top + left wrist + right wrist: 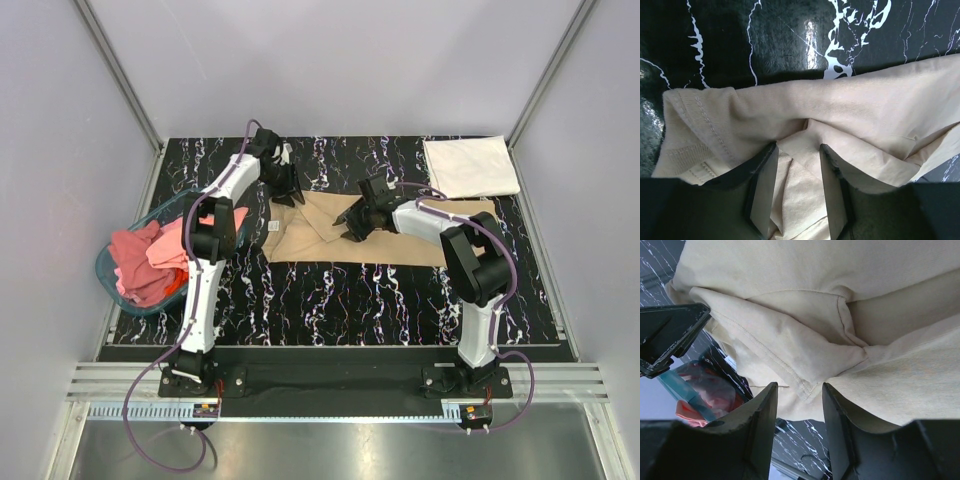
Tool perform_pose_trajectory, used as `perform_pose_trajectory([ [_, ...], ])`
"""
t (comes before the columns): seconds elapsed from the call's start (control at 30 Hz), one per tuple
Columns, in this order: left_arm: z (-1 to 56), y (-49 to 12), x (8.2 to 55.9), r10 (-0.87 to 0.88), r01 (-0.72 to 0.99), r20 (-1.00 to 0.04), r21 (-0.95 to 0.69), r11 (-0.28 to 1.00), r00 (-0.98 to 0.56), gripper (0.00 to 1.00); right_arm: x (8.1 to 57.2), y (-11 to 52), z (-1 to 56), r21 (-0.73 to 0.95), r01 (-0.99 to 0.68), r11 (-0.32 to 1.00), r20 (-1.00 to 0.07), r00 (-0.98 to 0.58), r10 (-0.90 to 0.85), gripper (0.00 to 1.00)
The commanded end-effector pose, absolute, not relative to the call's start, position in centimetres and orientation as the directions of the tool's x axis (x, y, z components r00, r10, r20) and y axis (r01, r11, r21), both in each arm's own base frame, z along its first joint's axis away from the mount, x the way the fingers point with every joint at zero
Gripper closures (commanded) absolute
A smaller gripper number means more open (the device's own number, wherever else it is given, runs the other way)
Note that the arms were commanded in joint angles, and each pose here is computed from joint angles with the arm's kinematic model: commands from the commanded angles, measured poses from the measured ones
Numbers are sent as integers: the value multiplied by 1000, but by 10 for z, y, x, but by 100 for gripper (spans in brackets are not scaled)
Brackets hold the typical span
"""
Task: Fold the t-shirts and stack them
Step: Fold the tshirt
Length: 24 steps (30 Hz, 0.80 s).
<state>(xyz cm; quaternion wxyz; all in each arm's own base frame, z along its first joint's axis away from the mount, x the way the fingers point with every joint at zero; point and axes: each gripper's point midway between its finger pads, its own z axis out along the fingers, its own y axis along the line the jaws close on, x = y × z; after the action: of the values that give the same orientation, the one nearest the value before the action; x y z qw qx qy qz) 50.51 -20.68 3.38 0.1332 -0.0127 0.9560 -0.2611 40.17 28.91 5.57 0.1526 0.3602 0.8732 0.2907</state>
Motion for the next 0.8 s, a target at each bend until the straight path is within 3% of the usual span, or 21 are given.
perform_pose_trajectory([
  [0.0,52,-213,523,-103,88,-322,-528,845,-941,56,411,300,68,649,529,547,-70,-675,734,52],
  [0.1,53,-215,524,-101,94,-325,-535,839,-940,61,408,302,66,641,536,549,-72,-670,739,52],
  [0.33,60,-218,527,-110,100,-336,-549,830,-935,91,409,304,63,636,540,551,-80,-664,744,53],
  [0.37,62,-218,528,-113,99,-339,-550,829,-934,99,411,304,63,636,538,553,-86,-663,744,53],
  [0.77,119,-252,553,-127,273,-479,-676,685,-868,100,419,305,78,659,501,561,-124,-663,738,55],
])
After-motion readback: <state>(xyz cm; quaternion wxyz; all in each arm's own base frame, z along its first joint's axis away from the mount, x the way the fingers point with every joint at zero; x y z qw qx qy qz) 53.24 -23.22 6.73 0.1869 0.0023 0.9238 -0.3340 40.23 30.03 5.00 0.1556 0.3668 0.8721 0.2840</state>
